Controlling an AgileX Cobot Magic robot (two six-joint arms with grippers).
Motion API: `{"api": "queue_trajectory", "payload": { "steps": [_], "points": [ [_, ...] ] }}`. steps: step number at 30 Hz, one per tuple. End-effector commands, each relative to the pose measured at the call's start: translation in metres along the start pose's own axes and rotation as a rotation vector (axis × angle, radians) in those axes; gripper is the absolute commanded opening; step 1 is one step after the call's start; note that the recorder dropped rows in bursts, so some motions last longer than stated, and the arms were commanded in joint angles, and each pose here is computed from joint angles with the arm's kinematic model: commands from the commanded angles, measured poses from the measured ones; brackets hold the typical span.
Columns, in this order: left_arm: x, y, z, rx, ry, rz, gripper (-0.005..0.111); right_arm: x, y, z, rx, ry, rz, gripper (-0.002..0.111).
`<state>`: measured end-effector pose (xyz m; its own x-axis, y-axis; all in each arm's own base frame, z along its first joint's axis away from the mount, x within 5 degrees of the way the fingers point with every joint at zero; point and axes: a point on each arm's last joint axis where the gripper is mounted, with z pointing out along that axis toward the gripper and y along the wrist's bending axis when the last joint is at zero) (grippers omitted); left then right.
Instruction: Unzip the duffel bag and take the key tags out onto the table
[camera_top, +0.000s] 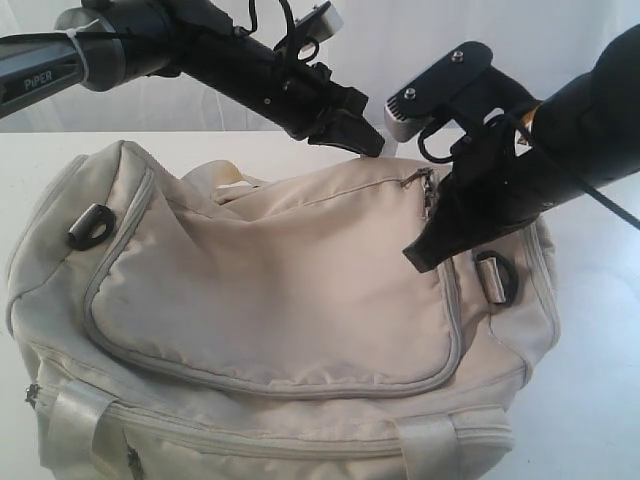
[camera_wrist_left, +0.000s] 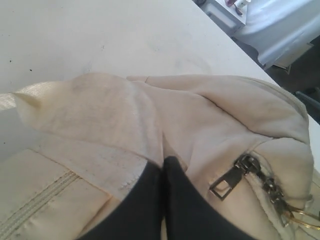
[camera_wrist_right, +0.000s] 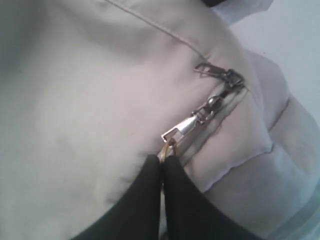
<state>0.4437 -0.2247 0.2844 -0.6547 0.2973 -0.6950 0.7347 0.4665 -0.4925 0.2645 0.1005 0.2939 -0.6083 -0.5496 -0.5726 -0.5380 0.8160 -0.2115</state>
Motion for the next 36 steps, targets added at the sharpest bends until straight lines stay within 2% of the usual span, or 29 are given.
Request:
{"api": "queue_trajectory", "payload": {
  "steps": [1,6,12,26,36],
  "points": [
    [-0.008,-0.009,-0.011,0.014,-0.028,0.0,0.0,0.008,0.006,-0.002,-0.065,0.081,0.049,0.0],
    [-0.008,-0.009,-0.011,0.008,-0.032,-0.003,0.0,0.015,0.011,-0.017,-0.113,0.135,0.08,0.0],
    [-0.009,-0.007,-0.011,-0.005,-0.048,-0.007,0.0,0.026,0.023,-0.048,-0.216,0.101,0.089,0.0],
    [-0.011,-0.006,-0.011,-0.021,-0.068,-0.014,0.0,0.075,0.052,-0.078,-0.373,0.055,0.156,0.0],
    [-0.012,-0.005,-0.011,-0.024,-0.073,-0.044,0.0,0.088,0.077,-0.077,-0.495,0.026,0.16,0.0]
  ]
}}
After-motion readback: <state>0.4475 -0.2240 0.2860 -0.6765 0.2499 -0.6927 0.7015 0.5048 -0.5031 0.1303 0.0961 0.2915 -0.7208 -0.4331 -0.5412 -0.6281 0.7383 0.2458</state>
